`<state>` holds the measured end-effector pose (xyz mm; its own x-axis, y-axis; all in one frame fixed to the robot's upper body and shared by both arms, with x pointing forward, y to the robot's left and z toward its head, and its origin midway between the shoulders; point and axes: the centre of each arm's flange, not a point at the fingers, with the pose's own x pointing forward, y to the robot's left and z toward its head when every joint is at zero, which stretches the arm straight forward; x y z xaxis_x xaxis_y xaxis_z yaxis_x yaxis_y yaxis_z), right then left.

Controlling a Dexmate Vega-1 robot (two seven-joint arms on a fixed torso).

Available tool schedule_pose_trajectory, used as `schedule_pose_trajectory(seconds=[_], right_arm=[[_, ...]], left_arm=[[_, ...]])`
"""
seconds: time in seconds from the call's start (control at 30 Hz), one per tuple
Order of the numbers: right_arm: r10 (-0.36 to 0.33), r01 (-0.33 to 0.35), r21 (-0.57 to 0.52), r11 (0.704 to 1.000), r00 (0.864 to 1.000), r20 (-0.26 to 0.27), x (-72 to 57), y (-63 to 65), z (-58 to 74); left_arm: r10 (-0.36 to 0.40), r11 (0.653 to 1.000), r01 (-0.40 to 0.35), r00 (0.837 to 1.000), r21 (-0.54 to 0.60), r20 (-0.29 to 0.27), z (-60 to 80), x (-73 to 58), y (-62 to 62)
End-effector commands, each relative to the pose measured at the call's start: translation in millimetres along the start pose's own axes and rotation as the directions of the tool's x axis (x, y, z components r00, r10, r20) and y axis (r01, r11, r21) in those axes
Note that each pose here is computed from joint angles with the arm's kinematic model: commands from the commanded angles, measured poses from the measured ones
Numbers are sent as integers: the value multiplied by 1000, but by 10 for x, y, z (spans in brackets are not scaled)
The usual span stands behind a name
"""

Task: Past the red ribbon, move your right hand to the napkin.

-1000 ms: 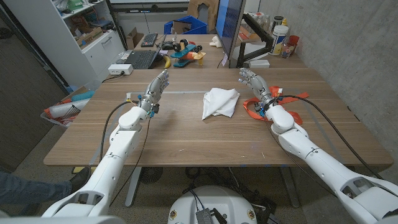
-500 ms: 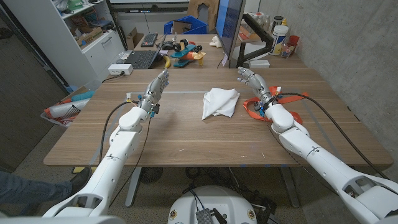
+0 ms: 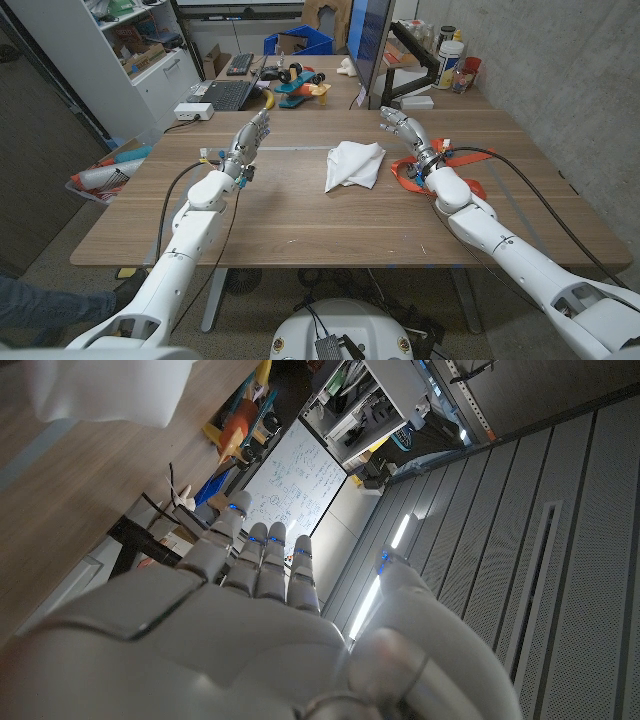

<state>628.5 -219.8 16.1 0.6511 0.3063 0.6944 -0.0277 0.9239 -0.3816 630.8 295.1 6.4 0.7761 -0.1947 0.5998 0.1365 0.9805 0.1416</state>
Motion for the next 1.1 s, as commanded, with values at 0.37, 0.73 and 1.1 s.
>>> schedule_pose_trajectory(seconds=[0.37,0.73,1.1], right_arm=[[26,-26,-9,1000,998,51,66,82,104],[49,-45,-67,997,997,66,84,156,157],[61,-45,-190,981,995,80,114,268,238]], left_arm=[[-8,1000,8,1000,-5,2,-21,92,-30],[-7,1000,7,1000,-1,2,-19,101,-7],[-16,1000,16,1000,10,2,0,100,30]])
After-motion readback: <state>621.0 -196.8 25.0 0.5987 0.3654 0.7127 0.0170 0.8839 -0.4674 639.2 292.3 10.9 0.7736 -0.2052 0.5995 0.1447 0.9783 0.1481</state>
